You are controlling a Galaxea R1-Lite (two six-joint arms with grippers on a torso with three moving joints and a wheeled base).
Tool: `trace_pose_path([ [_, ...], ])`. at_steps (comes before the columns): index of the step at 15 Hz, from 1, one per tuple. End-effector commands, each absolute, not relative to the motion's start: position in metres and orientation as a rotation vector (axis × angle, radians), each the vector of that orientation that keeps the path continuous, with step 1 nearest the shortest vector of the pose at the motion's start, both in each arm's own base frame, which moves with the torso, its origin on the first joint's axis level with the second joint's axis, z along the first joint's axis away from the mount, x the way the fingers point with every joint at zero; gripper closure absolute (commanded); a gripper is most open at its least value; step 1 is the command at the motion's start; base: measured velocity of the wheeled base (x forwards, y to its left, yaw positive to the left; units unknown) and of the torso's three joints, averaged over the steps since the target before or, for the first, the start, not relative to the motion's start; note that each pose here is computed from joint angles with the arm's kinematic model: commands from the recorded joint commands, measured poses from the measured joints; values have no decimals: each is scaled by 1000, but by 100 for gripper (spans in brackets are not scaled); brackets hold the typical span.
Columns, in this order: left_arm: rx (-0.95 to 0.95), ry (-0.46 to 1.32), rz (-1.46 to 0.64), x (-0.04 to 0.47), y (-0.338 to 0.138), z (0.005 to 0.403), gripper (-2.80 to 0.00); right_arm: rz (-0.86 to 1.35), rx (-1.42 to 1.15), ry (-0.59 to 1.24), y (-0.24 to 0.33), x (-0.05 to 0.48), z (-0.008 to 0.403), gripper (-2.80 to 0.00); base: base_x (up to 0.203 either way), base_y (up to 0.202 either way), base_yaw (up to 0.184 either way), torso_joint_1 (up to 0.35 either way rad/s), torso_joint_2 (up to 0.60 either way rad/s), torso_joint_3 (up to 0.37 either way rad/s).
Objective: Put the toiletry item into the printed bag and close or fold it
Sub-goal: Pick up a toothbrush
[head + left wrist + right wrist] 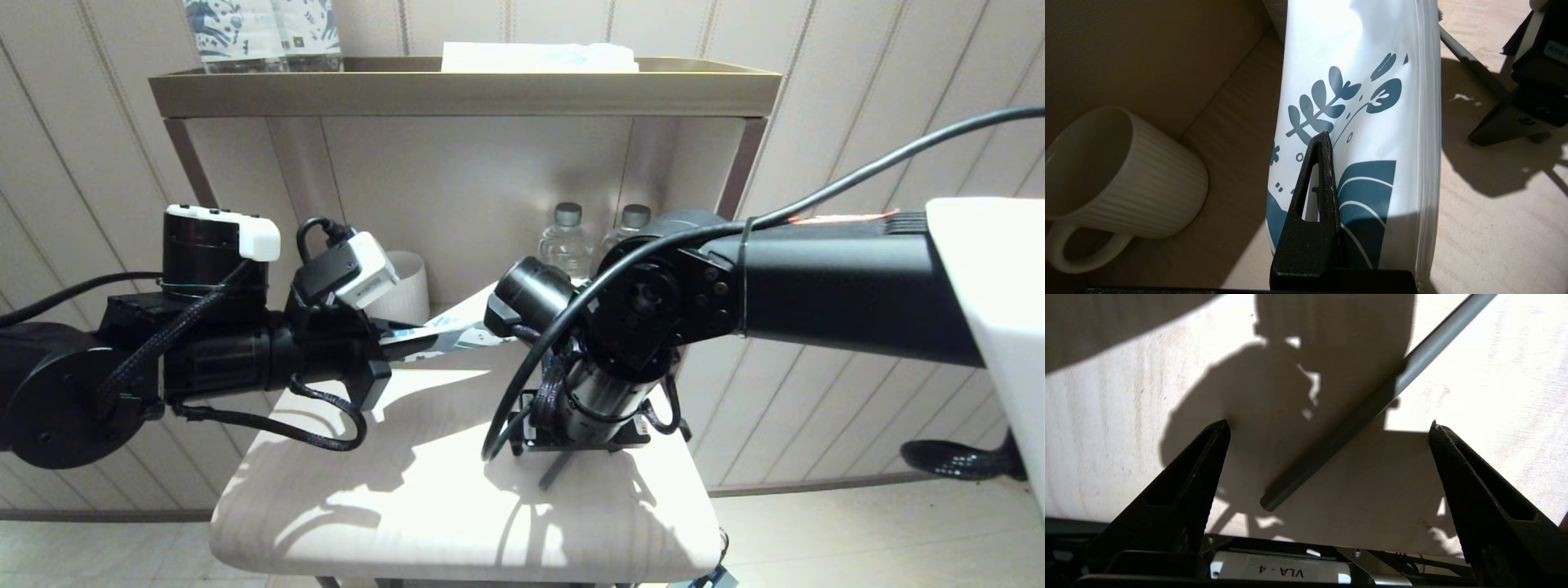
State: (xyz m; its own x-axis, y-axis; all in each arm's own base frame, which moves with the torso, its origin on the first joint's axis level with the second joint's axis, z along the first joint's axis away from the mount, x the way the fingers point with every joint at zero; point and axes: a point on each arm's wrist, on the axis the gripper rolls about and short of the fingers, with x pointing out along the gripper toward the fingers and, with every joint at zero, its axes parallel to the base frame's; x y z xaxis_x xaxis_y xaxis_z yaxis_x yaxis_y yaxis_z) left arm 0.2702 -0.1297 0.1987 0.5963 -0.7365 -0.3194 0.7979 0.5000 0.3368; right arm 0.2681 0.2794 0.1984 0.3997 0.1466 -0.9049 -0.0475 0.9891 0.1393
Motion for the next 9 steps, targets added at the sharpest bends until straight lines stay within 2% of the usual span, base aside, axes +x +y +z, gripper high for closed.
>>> trace_pose_path([
  [1, 483, 140, -935, 271, -131, 198, 0, 68, 107, 1147, 282, 267, 193, -280, 0, 0, 0, 0, 0, 0],
  [9, 483, 153, -941, 273, -132, 194, 0, -4, 140, 1123, 285, 267, 190, -280, 0, 0, 0, 0, 0, 0],
])
